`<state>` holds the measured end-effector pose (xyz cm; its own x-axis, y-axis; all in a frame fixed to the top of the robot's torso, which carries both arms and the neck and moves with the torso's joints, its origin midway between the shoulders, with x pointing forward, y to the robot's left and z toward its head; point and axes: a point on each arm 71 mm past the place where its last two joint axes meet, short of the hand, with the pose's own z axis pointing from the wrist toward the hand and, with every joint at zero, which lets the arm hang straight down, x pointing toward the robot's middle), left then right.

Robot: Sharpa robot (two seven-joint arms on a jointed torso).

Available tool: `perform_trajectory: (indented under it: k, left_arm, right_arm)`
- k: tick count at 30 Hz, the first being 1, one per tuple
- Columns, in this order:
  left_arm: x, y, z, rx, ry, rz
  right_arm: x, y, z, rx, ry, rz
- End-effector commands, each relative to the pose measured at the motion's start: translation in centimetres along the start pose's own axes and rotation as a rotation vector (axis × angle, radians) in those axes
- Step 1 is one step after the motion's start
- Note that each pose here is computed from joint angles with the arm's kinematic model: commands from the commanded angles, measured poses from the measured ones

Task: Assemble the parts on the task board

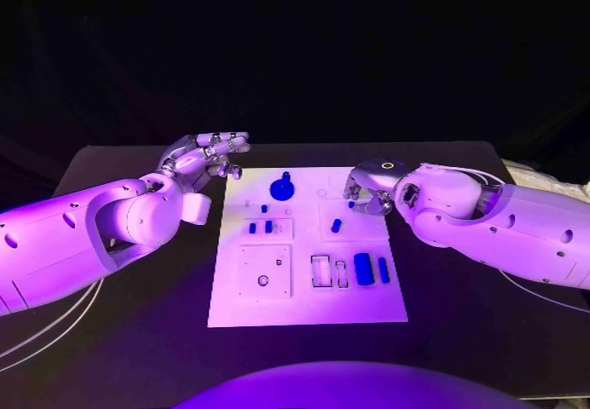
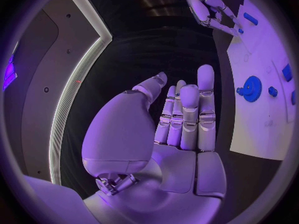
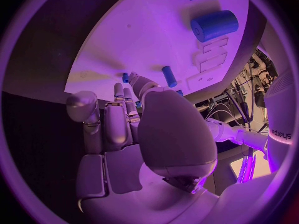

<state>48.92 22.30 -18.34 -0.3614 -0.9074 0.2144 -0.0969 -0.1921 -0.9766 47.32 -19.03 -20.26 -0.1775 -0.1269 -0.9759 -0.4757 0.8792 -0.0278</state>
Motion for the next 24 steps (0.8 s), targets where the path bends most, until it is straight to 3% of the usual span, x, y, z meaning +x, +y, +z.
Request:
perform_trajectory:
  k: [1,24]
  left_arm:
    - [0.28,-0.20,-0.05,0.025,0.010,-0.047]
    - [0.04,-0.17,-0.22,0.012,-0.002,-0.036]
  right_arm:
    - [0.4,-0.1,0.2,0.010,0.024,-0.045]
    - [1.9,0.3,0.9,-0.022,0.082,-0.024]
